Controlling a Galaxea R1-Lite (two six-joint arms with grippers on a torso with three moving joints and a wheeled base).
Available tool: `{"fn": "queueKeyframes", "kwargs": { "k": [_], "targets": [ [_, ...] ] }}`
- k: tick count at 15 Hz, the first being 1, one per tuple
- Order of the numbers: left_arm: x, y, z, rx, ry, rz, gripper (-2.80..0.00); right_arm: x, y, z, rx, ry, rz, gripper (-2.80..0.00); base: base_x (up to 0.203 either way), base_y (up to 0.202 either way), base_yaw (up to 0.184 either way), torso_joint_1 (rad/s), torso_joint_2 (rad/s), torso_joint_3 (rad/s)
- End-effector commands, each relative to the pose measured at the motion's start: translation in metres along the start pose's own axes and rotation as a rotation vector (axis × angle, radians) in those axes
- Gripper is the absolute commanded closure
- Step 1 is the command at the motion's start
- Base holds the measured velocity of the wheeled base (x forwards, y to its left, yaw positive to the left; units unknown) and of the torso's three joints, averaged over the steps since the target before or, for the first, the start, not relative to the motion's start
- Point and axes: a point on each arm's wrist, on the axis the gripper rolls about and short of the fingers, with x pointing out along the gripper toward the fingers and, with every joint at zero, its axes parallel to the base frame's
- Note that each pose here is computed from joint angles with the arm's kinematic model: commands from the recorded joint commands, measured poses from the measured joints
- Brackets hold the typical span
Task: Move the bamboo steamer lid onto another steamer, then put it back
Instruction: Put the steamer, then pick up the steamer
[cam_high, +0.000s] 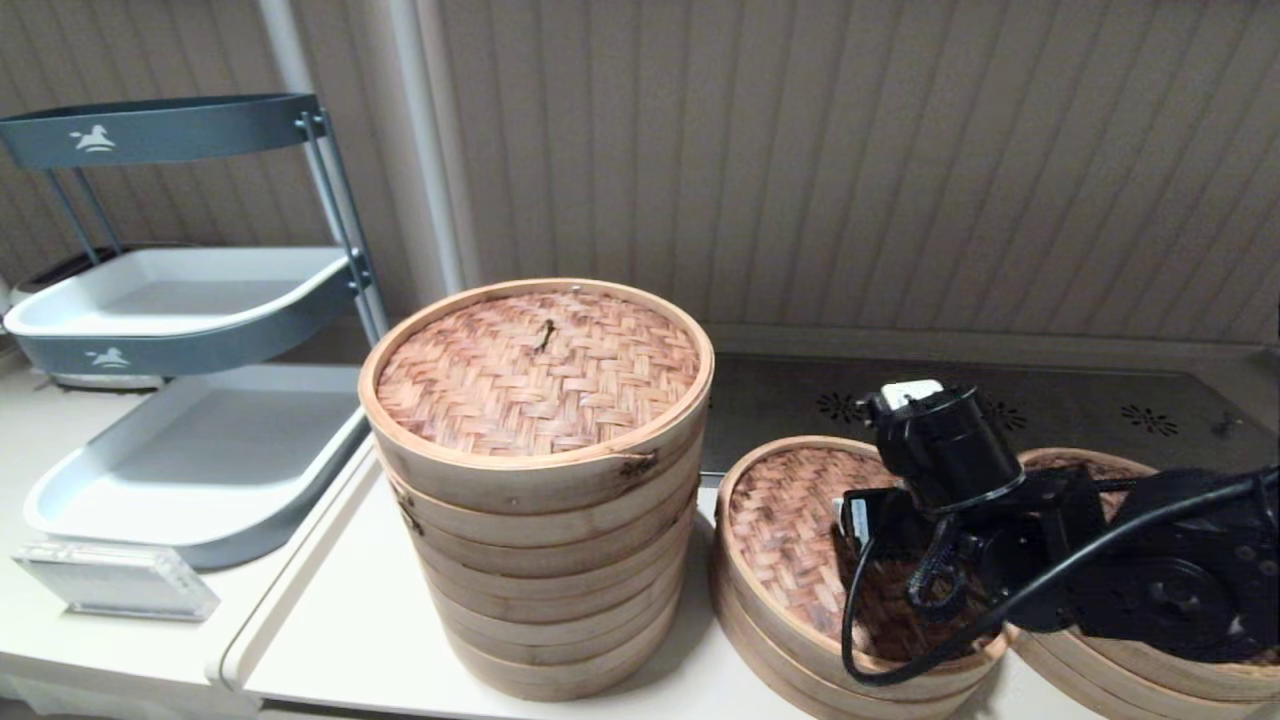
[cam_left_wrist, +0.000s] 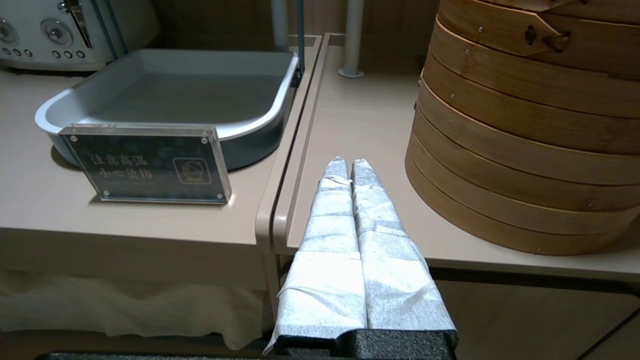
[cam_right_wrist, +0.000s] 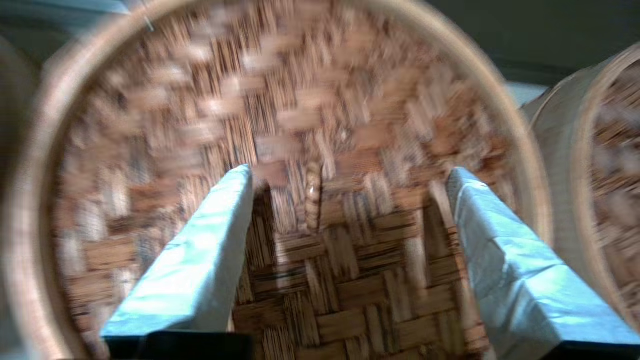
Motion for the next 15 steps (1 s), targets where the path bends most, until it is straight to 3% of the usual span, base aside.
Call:
{"fn": "queueKeyframes", "kwargs": {
  "k": [1,4,5,10,15],
  "targets": [
    [0.001,0.000,-0.007,0.000,0.021,0.000,0.00,-0.029,-0.016,0.014,0.055,-0.083,0.021,-2.80,0.000,0.000,0.000,0.000,0.00,0.000],
    [0.001,0.000,-0.007,0.000,0.021,0.001,0.00,-0.061,-0.039,0.021,0.064,-0.164,0.028,-2.80,0.000,0.000,0.000,0.000,0.00,0.000],
    [0.001,0.000,-0.007,0.000,0.022,0.000,0.00,-0.071,-0.046,0.021,0.059,-0.180,0.024,0.00,0.000,0.000,0.000,0.000,0.00,0.000],
    [0.001,0.000,-0.007,0.000,0.022,0.002,0.00,-0.126,-0.085,0.018,0.064,-0.242,-0.021,0.00,0.000,0.000,0.000,0.000,0.00,0.000],
    [0.001,0.000,-0.007,0.000,0.022,-0.001,0.00,-0.176,-0.127,-0.005,0.094,-0.295,-0.062,0.00,0.000,0.000,0.000,0.000,0.00,0.000]
  ]
}}
